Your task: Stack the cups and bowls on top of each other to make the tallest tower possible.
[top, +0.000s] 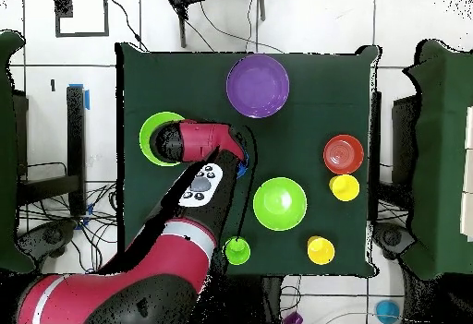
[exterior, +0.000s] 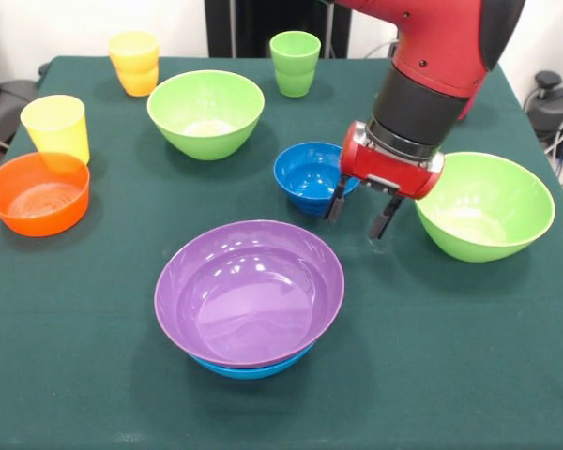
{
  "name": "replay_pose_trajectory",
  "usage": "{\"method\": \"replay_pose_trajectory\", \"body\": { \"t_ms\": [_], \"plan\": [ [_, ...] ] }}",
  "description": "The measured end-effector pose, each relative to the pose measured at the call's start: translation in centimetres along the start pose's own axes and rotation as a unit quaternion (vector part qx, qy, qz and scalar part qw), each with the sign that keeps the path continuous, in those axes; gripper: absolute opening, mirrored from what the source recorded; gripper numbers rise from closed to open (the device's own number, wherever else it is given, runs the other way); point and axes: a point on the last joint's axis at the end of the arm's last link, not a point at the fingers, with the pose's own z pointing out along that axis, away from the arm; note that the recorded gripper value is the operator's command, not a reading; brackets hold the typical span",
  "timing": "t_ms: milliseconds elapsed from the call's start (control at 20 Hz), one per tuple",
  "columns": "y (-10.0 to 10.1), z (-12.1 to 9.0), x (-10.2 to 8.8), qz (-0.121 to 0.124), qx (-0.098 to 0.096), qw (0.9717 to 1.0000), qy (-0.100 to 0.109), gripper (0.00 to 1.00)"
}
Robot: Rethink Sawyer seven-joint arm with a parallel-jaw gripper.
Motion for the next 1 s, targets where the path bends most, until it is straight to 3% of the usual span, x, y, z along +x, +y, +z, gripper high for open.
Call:
{"method": "replay_pose_trajectory", "body": {
  "t_ms": [450,1000],
  "plan": [
    [-0.9,-1.1,-0.3,0.005,0.004,1.0000,-0.001,1.00],
    [-2.6,-5.8,-2.2,0.024,-0.001,0.9995,-0.022,1.00]
  ]
}}
